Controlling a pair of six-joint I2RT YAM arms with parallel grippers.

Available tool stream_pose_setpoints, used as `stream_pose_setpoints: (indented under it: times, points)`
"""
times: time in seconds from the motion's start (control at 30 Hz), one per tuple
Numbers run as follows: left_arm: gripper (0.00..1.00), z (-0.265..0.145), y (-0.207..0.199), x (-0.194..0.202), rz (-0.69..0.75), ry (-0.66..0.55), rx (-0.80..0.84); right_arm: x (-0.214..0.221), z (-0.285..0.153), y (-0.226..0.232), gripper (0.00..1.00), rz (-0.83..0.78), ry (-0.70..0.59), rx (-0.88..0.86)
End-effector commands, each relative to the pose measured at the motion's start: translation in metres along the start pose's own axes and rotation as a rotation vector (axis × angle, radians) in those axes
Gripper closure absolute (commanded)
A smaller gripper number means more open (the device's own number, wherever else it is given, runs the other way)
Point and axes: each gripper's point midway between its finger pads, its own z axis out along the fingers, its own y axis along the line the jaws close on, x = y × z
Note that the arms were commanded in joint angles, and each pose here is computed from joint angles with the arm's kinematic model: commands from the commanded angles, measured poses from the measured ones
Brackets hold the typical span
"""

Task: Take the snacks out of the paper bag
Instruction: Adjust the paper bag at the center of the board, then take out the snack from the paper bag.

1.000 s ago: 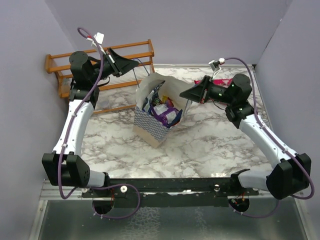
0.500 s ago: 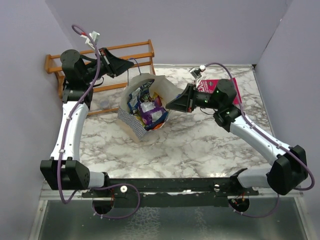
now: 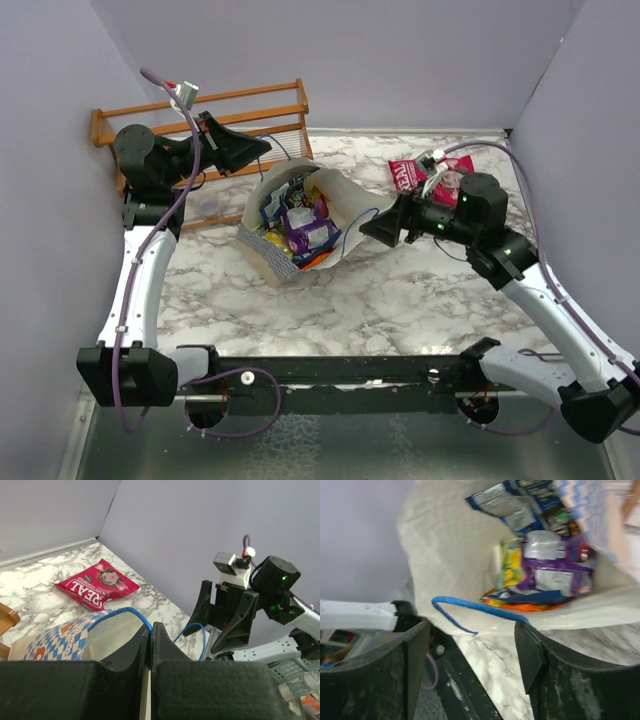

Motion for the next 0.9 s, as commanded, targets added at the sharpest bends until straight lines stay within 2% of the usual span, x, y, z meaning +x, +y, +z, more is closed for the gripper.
stream_pose_setpoints:
  times: [0.0,0.13,0.23,0.3,0.4,0.53,0.73,0.87]
  points:
    - [1.0,-0.008,-0.037,-0.016,0.098,-0.043,0.046,-0.02,-0.039,-0.028,0.27,-0.135,0.004,0.311]
    - [1.0,-0.008,-0.032,-0.016,0.079,-0.056,0.019,-0.059,-0.069,-0.027,0.24,-0.214,-0.063,0.462]
    - [1.0,-0.007,-0.028,-0.017,0.059,-0.062,0.004,-0.082,-0.076,-0.022,0.23,-0.252,-0.102,0.5]
    - [1.0,-0.007,-0.027,-0.018,0.052,-0.065,-0.007,-0.089,-0.06,-0.011,0.24,-0.255,-0.08,0.421]
    - [1.0,-0.008,-0.028,-0.02,0.052,-0.074,-0.014,-0.084,-0.021,0.008,0.27,-0.162,0.005,0.25]
    - [1.0,-0.008,-0.029,-0.022,0.045,-0.081,-0.02,-0.09,0.02,0.047,0.28,-0.112,-0.029,0.086]
    - [1.0,-0.009,-0.041,-0.029,0.065,-0.086,-0.009,-0.061,0.092,0.063,0.29,0.061,0.016,0.089]
    - [1.0,-0.011,-0.046,-0.03,0.073,-0.092,-0.006,-0.044,0.13,0.044,0.3,0.234,-0.034,0.315]
